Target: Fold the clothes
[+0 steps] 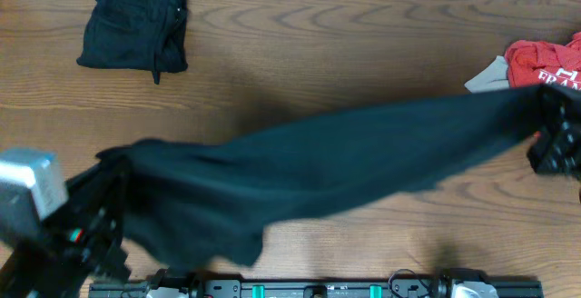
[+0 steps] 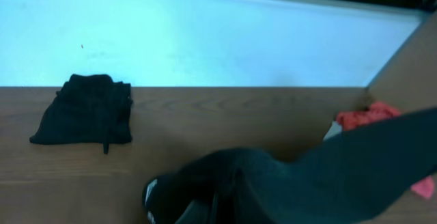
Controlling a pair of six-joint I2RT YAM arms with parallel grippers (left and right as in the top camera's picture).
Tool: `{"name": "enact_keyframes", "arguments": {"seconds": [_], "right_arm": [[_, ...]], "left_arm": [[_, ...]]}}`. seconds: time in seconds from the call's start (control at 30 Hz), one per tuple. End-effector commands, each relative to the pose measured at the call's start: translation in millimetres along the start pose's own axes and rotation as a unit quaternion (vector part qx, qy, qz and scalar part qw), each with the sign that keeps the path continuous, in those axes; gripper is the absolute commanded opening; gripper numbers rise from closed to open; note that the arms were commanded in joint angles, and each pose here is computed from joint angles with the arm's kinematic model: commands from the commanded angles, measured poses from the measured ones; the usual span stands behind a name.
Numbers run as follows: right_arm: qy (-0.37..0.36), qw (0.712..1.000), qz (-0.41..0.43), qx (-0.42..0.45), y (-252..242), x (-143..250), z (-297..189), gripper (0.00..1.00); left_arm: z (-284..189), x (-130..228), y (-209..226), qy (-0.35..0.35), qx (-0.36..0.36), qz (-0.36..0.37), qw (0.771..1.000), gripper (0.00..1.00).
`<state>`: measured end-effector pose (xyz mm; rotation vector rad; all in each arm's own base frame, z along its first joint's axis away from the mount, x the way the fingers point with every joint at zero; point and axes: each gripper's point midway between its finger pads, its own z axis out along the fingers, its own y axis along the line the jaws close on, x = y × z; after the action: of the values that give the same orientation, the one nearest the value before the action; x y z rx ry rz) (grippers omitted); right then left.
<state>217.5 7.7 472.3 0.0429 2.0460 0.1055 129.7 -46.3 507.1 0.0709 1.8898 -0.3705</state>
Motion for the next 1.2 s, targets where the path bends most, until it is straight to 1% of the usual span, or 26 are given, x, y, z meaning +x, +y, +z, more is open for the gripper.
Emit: {"name": "enact_keyframes", "arguments": {"seconds": [0.0,0.07,0.17,0.33,0.47,0.6,0.77,0.83,0.9,1.03,1.17], "right_arm": [[-0.021,0.999,0.019,0.025,-8,-4,-16,0.01],[-0.022,0.999,0.021,0.028,-9,-4,-16,0.01],[-0.012,0.999,0.025,0.03,-10,-4,-8,0.01],[0.028,0.998,0.039,0.034,-13,-2,25,0.01],[0.071,0.995,0.052,0.039,-16,2,60,0.01],[0.124,0.989,0.059,0.045,-21,12,104,0.01],[0.186,0.979,0.062,0.052,-27,29,162,0.01],[0.206,0.975,0.067,0.055,-30,36,188,0.01],[0.226,0.97,0.068,0.057,-33,45,214,0.01],[0.258,0.961,0.073,0.061,-39,64,267,0.01],[0.274,0.957,0.073,0.063,-45,84,326,0.01]], "left_arm": [[-14,-10,-2,-0.027,-0.001,-0.024,0.999,0.06],[-15,-12,-2,-0.031,-0.001,-0.023,0.999,0.06],[-3,-11,0,-0.015,-0.004,-0.026,1.0,0.06],[45,-3,10,0.055,-0.018,-0.038,0.998,0.06],[97,11,22,0.131,-0.034,-0.051,0.99,0.06],[155,28,36,0.203,-0.05,-0.063,0.976,0.06],[228,59,67,0.284,-0.107,-0.081,0.949,0.06],[259,73,77,0.312,-0.117,-0.083,0.939,0.08],[288,88,86,0.334,-0.122,-0.086,0.931,0.15],[351,120,103,0.364,-0.129,-0.089,0.918,0.16],[409,148,124,0.366,-0.144,-0.084,0.916,0.16]]}}
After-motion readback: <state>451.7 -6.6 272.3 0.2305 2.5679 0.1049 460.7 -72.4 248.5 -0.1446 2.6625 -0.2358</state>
